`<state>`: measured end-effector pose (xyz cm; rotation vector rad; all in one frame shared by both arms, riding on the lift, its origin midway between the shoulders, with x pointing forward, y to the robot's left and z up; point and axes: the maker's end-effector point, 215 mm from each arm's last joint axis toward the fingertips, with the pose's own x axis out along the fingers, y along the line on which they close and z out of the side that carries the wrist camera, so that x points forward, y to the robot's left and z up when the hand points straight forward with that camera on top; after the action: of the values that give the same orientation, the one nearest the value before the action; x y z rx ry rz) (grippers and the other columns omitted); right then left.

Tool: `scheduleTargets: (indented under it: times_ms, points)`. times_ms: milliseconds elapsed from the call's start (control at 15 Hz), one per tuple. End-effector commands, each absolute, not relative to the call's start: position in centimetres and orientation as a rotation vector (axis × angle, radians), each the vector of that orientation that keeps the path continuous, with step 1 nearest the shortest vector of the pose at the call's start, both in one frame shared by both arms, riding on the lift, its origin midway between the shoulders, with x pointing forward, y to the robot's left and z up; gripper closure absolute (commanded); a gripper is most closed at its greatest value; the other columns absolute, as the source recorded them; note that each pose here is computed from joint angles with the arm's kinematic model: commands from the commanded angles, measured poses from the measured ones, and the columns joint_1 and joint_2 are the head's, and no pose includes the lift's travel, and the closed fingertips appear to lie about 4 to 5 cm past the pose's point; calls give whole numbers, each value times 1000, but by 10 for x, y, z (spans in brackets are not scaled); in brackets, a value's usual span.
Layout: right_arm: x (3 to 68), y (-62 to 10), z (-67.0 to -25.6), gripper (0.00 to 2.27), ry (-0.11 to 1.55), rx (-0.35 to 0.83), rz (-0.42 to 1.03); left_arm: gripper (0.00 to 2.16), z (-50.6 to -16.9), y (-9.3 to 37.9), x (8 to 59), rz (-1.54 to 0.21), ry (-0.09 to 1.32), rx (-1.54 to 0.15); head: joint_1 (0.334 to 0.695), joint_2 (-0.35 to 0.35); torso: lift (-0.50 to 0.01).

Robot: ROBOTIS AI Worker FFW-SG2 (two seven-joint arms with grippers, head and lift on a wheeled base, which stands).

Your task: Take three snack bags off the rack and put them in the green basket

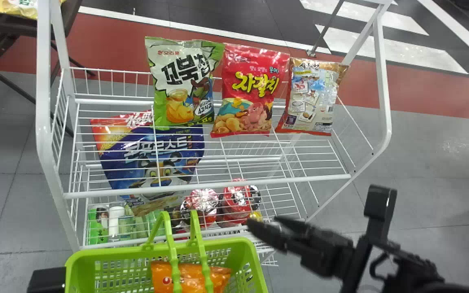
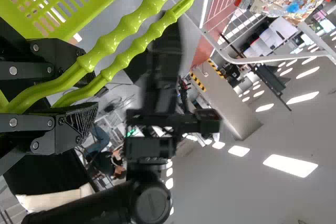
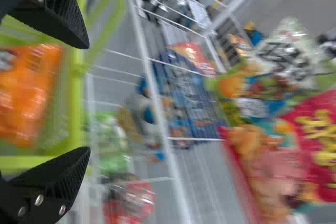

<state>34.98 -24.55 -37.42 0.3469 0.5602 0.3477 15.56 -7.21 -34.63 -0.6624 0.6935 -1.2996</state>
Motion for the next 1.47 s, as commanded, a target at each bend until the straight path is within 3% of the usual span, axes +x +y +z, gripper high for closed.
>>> scheduleTargets:
  times_ms: [0,267,800,933,1067,1133,1200,1267,1400]
  points:
    - [419,-264,-317,63,244,167,268,927,-348,-76,150,-1311,707,-665,695,-350,-20]
    - [496,-272,-302,66,120,107,186,927,-353,-81,142,-1327,736,-659,695,-350,-20]
    - [598,-290,-327,83,165,72,108,927,-358,-81,135,-1336,767,-669,695,-350,-20]
    - [609,-289,-331,228,180,75,123,927,-360,-80,137,-1335,767,-669,695,-350,-20]
    - [613,-276,-338,667,219,97,172,927,-361,-80,138,-1336,768,-669,695,-350,-20]
    - [612,-270,-347,1102,262,105,192,927,-361,-80,139,-1335,766,-667,695,-350,-20]
    - [611,-269,-351,1750,273,108,187,927,-360,-80,139,-1336,765,-666,695,-350,-20]
    - [610,-271,-352,2067,267,108,170,927,-361,-79,140,-1333,765,-665,695,-350,-20]
    - [605,-283,-346,2121,220,79,124,927,-361,-77,142,-1328,761,-671,695,-350,-20]
